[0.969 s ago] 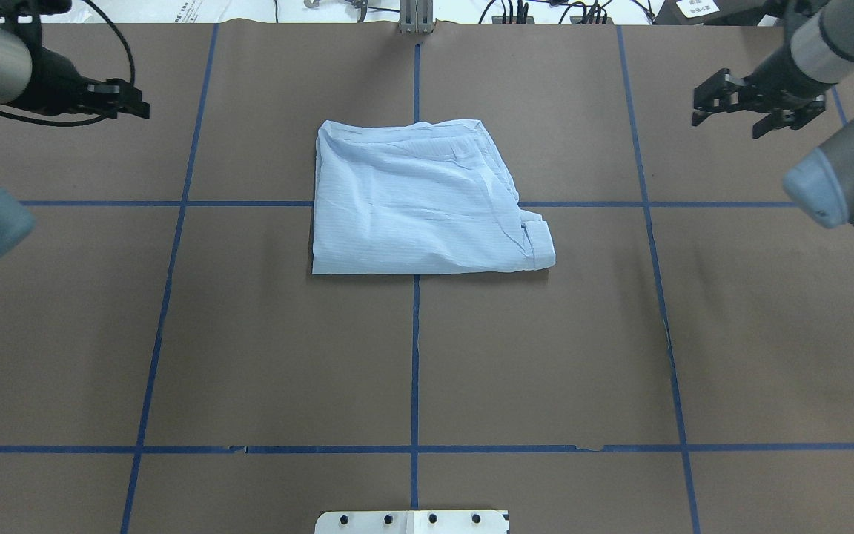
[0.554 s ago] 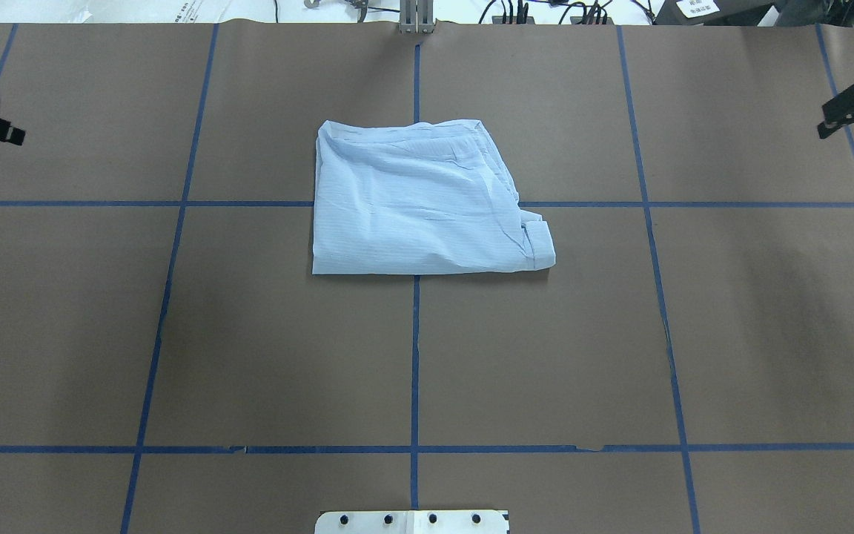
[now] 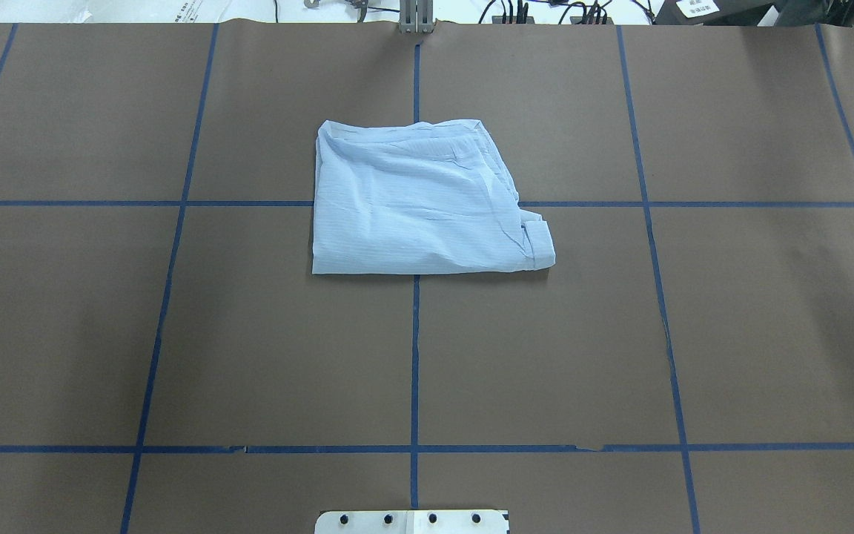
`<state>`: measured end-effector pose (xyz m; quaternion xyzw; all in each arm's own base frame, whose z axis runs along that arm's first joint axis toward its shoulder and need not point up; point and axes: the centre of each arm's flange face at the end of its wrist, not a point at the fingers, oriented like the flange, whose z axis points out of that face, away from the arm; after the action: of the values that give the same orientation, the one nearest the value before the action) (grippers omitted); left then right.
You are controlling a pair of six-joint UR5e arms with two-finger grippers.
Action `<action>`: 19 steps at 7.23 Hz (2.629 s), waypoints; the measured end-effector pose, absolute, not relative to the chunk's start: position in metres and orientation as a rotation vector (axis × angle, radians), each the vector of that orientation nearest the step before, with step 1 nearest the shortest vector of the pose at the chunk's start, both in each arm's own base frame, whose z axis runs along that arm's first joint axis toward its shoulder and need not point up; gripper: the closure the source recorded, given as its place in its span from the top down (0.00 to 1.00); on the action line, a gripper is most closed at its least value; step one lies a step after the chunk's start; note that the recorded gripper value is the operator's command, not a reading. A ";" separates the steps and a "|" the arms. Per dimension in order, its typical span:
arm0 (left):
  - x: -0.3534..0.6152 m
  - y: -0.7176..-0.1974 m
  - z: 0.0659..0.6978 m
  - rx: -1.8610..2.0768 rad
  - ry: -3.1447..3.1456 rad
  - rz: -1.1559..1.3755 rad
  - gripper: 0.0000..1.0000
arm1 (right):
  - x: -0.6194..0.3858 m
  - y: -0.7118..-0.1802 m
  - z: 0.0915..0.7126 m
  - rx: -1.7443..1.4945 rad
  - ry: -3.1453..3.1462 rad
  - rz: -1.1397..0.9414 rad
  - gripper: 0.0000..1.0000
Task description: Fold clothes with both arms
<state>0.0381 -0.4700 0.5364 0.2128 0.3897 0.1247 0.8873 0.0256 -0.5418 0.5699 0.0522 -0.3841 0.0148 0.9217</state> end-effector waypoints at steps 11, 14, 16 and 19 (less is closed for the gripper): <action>0.005 -0.460 0.564 0.339 0.802 0.199 1.00 | 0.007 -0.508 0.621 0.018 -0.792 -0.106 1.00; 0.004 -0.452 0.573 0.299 0.858 0.190 1.00 | 0.005 -0.511 0.612 0.045 -0.776 -0.121 1.00; 0.000 -0.450 0.571 0.298 0.889 0.186 1.00 | 0.005 -0.508 0.616 0.038 -0.768 -0.117 1.00; 0.000 -0.451 0.564 0.311 0.898 0.192 1.00 | 0.008 -0.502 0.623 0.033 -0.745 -0.111 1.00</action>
<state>-0.0004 -0.4508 0.5641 0.1496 0.4318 0.0924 0.8847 0.0083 -0.5018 0.6233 0.0160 -0.3637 -0.0544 0.9298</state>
